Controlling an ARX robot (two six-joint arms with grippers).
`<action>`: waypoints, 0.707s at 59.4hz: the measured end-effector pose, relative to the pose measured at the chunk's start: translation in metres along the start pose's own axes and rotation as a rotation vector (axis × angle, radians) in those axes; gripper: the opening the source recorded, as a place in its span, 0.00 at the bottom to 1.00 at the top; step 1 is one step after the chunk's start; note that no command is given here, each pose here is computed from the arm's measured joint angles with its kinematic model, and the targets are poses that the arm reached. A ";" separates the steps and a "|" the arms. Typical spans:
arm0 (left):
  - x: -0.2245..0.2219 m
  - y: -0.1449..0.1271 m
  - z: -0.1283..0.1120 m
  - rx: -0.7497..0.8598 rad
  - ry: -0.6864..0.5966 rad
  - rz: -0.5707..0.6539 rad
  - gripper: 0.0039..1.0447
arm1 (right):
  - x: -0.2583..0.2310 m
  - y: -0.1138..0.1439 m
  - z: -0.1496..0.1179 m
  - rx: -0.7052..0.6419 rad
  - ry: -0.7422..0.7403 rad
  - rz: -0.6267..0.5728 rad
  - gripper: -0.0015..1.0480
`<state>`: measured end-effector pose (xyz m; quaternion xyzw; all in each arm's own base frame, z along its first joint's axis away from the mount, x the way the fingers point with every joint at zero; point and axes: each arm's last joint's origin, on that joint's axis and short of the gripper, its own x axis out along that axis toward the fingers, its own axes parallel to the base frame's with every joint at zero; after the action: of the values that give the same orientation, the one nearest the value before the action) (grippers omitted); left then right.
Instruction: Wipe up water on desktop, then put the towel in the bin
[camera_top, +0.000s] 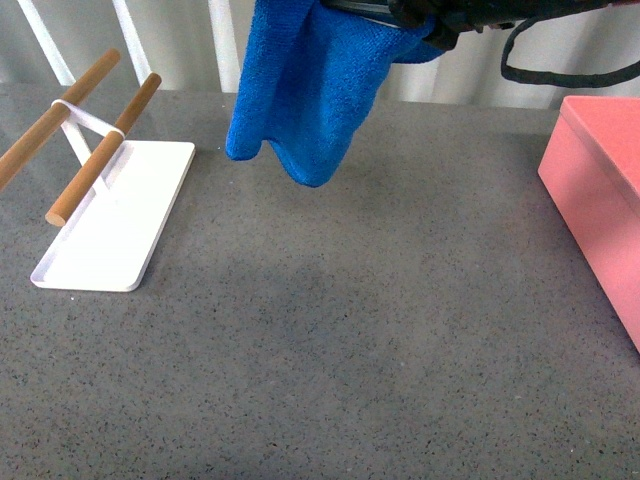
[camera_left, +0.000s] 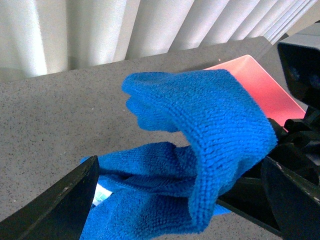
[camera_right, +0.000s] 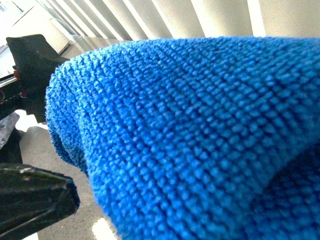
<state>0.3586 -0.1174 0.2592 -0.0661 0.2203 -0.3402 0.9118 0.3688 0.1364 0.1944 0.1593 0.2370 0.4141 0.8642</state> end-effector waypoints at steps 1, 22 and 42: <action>0.000 0.000 0.000 0.000 0.000 0.000 0.94 | -0.001 0.000 0.001 -0.001 -0.002 -0.004 0.05; -0.062 0.009 -0.049 0.122 -0.475 0.684 0.49 | -0.015 -0.009 0.003 0.014 -0.012 -0.066 0.05; -0.118 0.006 -0.112 0.130 -0.446 0.688 0.03 | -0.032 -0.011 0.007 0.022 -0.030 -0.107 0.05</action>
<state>0.2335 -0.0329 0.1994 -0.0032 0.0048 -0.0063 1.0000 0.3622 0.1041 0.2041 0.1621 0.2369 0.3624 0.8867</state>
